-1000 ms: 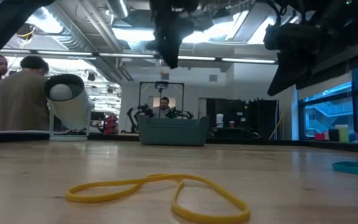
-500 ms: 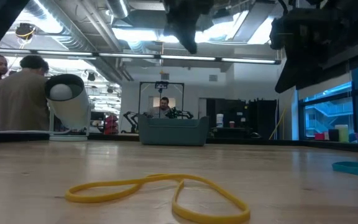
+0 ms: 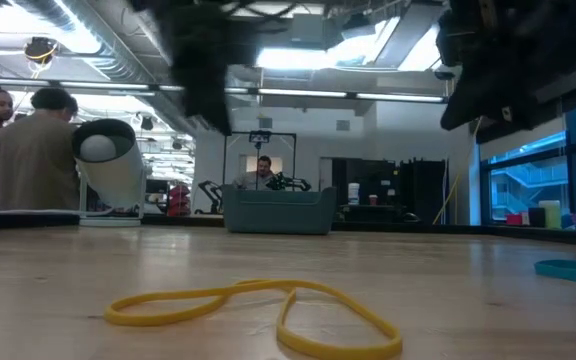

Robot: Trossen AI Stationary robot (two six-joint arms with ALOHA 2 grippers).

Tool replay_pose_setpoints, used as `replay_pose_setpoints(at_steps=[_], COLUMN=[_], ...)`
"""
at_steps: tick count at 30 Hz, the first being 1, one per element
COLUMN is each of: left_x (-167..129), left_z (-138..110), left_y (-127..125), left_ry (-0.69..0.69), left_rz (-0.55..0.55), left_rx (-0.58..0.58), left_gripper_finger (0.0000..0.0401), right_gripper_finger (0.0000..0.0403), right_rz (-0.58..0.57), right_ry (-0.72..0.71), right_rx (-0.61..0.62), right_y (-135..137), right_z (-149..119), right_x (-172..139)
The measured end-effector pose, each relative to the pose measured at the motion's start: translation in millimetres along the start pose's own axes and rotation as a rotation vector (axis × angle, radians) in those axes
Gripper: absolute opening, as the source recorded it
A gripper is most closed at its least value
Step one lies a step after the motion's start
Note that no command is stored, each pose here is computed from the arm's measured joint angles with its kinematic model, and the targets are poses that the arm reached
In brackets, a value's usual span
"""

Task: Pick and place rubber bands into bin
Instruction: Put the blue rubber band into the blue bin

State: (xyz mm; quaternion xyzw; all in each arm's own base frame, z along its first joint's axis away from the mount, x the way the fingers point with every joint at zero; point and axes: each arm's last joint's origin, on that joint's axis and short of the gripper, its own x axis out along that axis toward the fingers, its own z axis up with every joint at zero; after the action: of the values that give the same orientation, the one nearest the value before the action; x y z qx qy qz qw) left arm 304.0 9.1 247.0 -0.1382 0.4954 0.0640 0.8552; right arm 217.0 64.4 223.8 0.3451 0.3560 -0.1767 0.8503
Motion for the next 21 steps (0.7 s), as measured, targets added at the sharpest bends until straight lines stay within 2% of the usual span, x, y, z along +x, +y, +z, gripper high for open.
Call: replay_pose_setpoints(at_steps=[5,9,16,21], left_x=[-13.4,-21.8,-30.9,-31.3], left_z=[-55.9,-88.0,-123.3,-135.8], left_y=[7.9,13.3,19.1,22.6], left_ry=[-0.073,-0.136,-0.173,-0.176], left_rz=[-0.040,-0.076,-0.109,-0.116], left_rx=[-0.062,-0.082,-0.086,-0.084], left_gripper_finger=[0.0002,0.0001,0.0001,0.0002], right_gripper_finger=[0.0001,0.0000,0.0000,0.0006], right_rz=[-0.037,-0.108,-0.203,-0.291], right_ry=[0.036,0.106,0.322,0.494], right_rx=[-0.029,-0.093,-0.047,0.075], right_y=[32.7,63.2,103.8,112.8], right_z=[9.8,22.6,34.4,21.9], right_x=[11.5,20.2,34.3,50.5])
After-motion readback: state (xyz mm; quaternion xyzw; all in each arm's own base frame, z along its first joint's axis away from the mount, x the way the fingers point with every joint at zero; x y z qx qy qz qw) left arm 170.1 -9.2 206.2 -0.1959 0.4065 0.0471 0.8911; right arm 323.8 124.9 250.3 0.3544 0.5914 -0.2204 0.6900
